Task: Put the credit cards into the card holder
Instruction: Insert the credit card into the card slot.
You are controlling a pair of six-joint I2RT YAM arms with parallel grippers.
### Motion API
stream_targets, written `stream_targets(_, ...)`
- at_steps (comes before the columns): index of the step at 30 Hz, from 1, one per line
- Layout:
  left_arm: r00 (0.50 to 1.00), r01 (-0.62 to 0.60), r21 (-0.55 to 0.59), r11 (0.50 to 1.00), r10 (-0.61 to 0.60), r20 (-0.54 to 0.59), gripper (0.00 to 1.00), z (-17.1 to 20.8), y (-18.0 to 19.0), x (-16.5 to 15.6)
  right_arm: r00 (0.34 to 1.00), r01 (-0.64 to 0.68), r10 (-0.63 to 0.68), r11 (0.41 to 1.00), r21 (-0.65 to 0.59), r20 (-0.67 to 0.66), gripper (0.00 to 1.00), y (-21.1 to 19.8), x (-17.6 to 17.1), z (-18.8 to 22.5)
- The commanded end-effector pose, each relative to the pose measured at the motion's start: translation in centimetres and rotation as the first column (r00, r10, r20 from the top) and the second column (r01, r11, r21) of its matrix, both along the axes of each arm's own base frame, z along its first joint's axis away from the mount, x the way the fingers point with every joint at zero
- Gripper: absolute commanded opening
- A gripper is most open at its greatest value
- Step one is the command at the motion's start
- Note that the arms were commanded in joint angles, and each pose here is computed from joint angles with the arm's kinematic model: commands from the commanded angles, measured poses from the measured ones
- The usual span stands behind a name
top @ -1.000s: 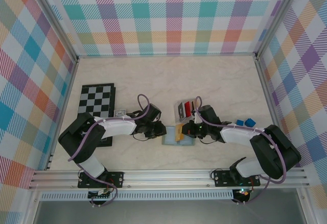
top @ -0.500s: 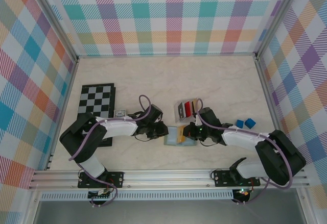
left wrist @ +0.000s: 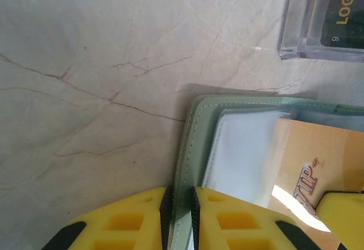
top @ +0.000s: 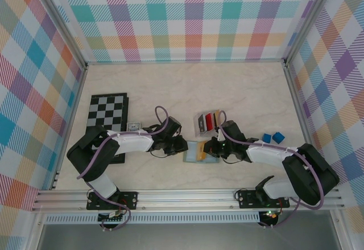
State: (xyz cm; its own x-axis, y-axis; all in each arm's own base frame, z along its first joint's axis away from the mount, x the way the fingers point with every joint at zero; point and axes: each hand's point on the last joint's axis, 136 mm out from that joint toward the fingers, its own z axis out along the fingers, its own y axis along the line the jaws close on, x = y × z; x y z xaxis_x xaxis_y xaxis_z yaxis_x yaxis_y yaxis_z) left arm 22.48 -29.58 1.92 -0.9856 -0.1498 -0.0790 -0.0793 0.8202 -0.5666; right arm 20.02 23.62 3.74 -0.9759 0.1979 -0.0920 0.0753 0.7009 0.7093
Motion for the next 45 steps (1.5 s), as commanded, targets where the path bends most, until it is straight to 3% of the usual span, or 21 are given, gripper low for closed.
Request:
stream_targets(1, 0.995, 0.057, 0.007, 0.998, -0.056, -0.077, 0.19, -1.7, -0.5, -2.6, 0.999, 0.003, -0.005, 0.999, -0.046, -0.040, 0.06, -1.0, -1.0, -0.5)
stream_targets(12, 0.995, 0.060, -0.006, 0.998, -0.060, -0.083, 0.19, -1.7, -0.8, -2.8, 0.998, -0.011, 0.012, 1.000, 0.023, -0.060, 0.08, 0.8, -0.9, -1.2)
stream_targets(20, 0.995, 0.052, 0.002, 0.999, -0.052, -0.089, 0.19, -2.0, -0.7, -2.8, 0.998, -0.002, 0.003, 1.000, 0.005, -0.056, 0.11, 1.5, -0.6, -1.2)
stream_targets(24, 0.995, 0.052, 0.010, 0.999, -0.050, -0.091, 0.19, -2.2, -0.6, -2.8, 0.999, 0.010, -0.012, 0.999, -0.035, -0.051, 0.11, 0.9, -0.6, -1.1)
stream_targets(31, 0.994, 0.054, 0.014, 0.998, -0.052, -0.094, 0.18, -2.4, -0.5, -2.9, 0.999, 0.016, -0.024, 0.988, -0.152, -0.049, 0.25, -1.3, -1.4, -1.0)
stream_targets(34, 0.994, 0.055, 0.013, 0.998, -0.053, -0.096, 0.18, -2.5, -0.4, -3.0, 0.999, 0.006, -0.013, 0.987, -0.160, -0.046, 0.26, -1.6, -1.6, -0.6)
stream_targets(45, 0.995, 0.053, 0.004, 0.999, -0.053, -0.090, 0.18, -2.3, -0.7, -2.8, 0.995, -0.086, 0.083, 0.995, -0.051, -0.056, 0.09, 1.9, -0.6, 0.2)
